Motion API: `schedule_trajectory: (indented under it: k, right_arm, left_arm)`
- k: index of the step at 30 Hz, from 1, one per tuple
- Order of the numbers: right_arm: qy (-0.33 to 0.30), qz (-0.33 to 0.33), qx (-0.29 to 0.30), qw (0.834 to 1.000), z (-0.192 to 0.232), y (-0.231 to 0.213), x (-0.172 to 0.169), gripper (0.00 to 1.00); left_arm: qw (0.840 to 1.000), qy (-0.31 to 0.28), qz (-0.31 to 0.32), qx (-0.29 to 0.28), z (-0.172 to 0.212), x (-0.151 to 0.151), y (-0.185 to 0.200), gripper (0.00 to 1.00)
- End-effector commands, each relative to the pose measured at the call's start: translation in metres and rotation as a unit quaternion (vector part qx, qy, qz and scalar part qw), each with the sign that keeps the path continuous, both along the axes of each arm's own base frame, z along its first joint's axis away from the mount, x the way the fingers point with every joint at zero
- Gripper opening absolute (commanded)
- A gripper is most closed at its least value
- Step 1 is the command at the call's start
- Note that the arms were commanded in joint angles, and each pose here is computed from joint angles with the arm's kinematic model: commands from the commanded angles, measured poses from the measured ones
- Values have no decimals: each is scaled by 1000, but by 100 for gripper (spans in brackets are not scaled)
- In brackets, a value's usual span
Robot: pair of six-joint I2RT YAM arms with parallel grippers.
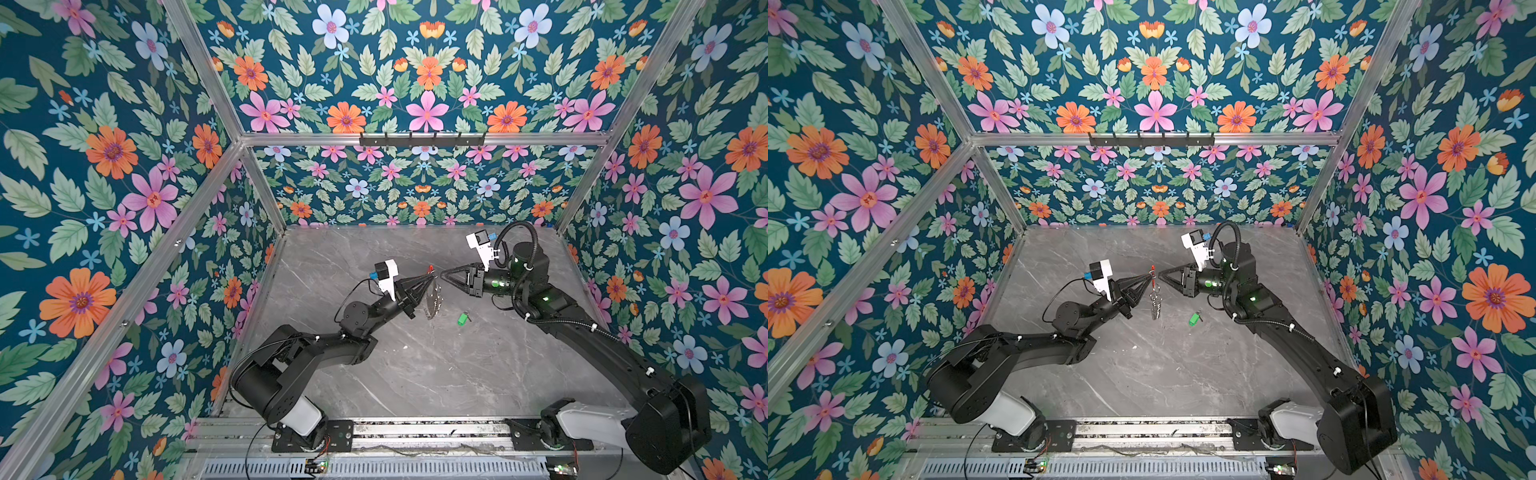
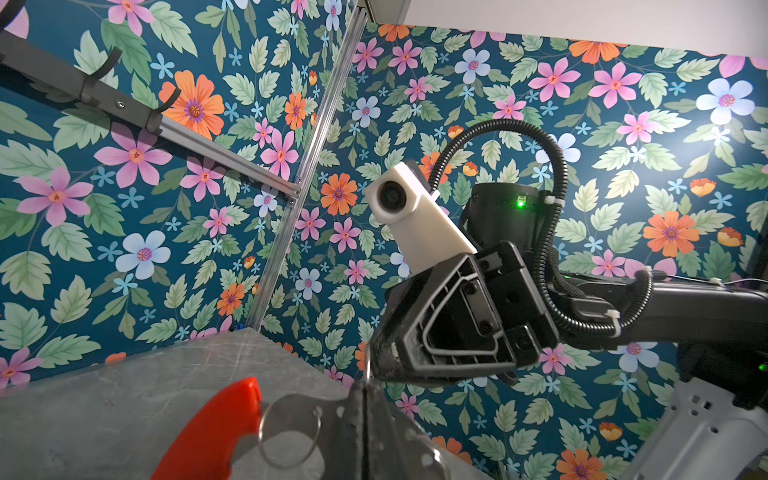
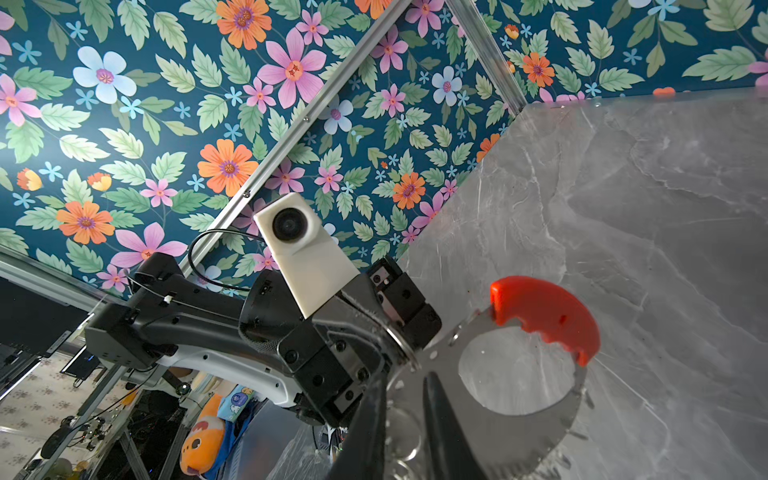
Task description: Put the keys on the keyring
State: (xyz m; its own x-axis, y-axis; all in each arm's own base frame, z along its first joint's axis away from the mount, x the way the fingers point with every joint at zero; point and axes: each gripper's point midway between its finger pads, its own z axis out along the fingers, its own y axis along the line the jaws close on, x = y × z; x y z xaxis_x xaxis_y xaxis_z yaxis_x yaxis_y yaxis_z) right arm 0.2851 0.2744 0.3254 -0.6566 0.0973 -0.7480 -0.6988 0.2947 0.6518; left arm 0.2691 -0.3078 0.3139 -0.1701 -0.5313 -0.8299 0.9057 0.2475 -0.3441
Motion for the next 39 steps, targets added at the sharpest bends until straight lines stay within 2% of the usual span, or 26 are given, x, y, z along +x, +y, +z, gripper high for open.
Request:
schedule_trajectory:
  k: [1,13,18,23,24,29,32,35,39]
  right_arm:
    - [-20,7,8,1000,9,4,0,18]
    - [-21,15,8,1000,9,16,6,18]
    - [-20,14,8,1000,9,17,8,0]
    - [-23,5,-9,1000,4,14,7,0]
    - [-26,1,-19,999,2,13,8,0]
    - [-41,-27,-113,992,-19,-1,12,0]
    - [-46,-36,-179,982,-34,-11,16,0]
    - [-51,-43,-230,971,-46,-19,18,0]
    - [-68,-46,-268,960,-57,-20,20,0]
  left_arm:
    - [999,-29,-11,-28,18,-9,4,0]
    - [999,-21,-22,-28,16,-8,1,0]
    - [999,-19,-23,-27,14,-7,0,0]
    - [1000,-19,-8,-12,4,-4,2,0]
    - [1000,-21,-1,-5,0,-2,3,5]
    - [995,-37,61,68,-27,10,15,27]
    - [982,-52,94,158,-44,19,15,29]
    - [960,-65,84,260,-61,25,4,29]
    - [945,-89,47,311,-62,22,-8,29]
